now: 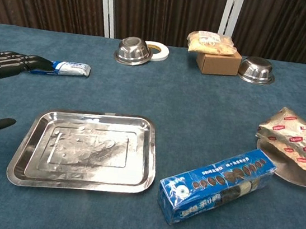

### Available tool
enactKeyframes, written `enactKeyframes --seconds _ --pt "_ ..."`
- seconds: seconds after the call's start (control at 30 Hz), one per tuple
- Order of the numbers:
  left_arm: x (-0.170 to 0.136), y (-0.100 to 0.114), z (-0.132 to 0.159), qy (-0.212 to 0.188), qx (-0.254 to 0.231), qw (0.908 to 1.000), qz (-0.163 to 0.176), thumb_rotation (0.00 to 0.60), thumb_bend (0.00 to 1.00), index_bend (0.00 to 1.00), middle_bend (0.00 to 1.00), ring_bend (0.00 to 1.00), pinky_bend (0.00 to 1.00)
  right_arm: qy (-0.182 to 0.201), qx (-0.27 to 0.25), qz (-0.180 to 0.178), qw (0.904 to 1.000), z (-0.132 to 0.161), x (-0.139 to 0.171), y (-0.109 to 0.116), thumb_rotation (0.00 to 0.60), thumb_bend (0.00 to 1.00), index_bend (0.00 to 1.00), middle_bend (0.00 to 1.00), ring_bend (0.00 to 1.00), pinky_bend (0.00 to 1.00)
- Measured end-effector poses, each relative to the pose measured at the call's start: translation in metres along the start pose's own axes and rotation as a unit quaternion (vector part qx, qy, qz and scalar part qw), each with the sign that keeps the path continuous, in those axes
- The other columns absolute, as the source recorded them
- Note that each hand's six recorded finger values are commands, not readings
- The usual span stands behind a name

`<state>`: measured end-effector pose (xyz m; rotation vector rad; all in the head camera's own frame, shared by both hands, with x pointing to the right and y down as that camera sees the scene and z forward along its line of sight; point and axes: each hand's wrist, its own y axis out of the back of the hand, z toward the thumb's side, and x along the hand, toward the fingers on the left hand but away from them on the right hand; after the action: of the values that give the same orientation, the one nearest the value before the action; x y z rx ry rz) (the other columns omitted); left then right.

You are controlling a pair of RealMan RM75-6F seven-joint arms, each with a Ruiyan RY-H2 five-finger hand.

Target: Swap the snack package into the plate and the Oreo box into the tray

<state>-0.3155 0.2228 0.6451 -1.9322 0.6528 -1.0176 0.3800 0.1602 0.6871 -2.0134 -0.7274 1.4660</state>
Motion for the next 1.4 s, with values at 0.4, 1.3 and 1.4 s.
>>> enactKeyframes --seconds 0.4,1.3,1.4 --pt "0.015 0.003 0.024 -0.031 -0.070 0.9971 0.003 0.600 0.33 0.00 0.00 0.00 0.05 0.034 -0.012 0.016 0.9992 -0.004 0.047 0.004 0.600 0.18 0.00 0.00 0.00 0.00" --pt "0.126 -0.043 0.212 -0.115 -0.262 0.9474 -0.143 0.600 0.29 0.00 0.00 0.00 0.08 0.004 -0.063 -0.135 0.9888 -0.006 0.137 0.083 0.600 0.18 0.00 0.00 0.00 0.00" --pt "0.142 -0.052 0.227 -0.100 -0.292 0.9377 -0.160 0.600 0.29 0.00 0.00 0.00 0.09 0.001 -0.075 -0.137 0.9877 -0.010 0.137 0.087 0.600 0.18 0.00 0.00 0.00 0.00"
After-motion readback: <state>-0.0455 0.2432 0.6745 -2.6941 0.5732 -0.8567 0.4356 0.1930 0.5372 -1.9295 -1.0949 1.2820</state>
